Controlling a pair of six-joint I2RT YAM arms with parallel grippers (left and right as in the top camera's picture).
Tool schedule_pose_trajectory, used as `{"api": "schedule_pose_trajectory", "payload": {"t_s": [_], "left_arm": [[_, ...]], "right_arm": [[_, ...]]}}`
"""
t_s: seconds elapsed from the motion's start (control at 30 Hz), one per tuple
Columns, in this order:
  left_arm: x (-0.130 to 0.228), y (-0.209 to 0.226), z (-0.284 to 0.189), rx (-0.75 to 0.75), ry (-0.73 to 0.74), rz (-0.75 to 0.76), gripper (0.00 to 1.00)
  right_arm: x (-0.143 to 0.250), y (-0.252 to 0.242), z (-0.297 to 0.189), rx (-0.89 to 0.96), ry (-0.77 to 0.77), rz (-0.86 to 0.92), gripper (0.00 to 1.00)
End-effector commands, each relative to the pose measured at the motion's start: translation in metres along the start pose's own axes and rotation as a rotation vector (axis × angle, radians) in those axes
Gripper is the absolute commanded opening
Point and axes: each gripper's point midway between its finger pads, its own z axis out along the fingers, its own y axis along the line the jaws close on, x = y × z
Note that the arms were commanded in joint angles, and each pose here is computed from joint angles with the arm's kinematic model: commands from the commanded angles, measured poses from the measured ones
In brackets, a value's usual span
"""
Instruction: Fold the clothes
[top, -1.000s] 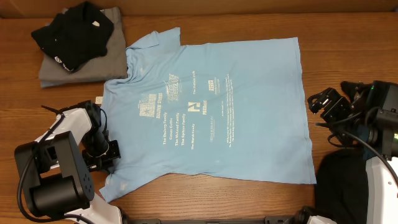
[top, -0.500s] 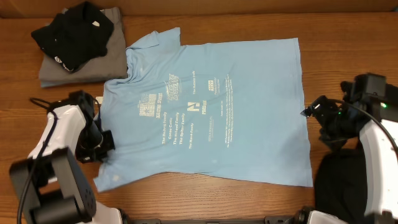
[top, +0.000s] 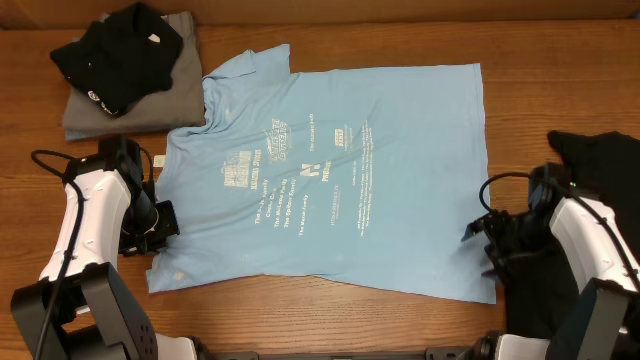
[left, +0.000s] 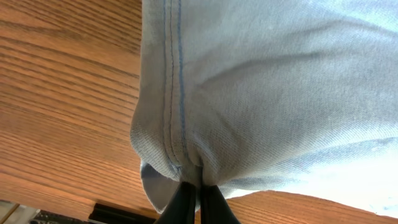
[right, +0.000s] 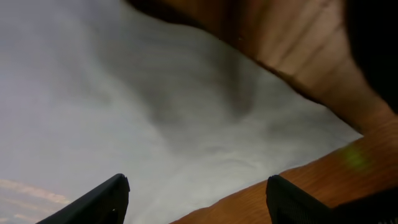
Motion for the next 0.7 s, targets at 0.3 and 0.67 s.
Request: {"api": "schedule_pose_trajectory", "payload": {"t_s": [0.3, 0.67], "left_arm": [[-0.008, 0.003, -0.007, -0.006, -0.045, -0.024, 0.04], [-0.011, 0.001, -0.007, 0.007, -0.055, -0.024, 0.04]], "right_arm": [[-0.014, -0.063, 0.024, 0.019, 0.02, 0.302, 0.66], [-0.012, -0.066, 0.04, 0.018, 0.009, 0.282, 0.47]]}}
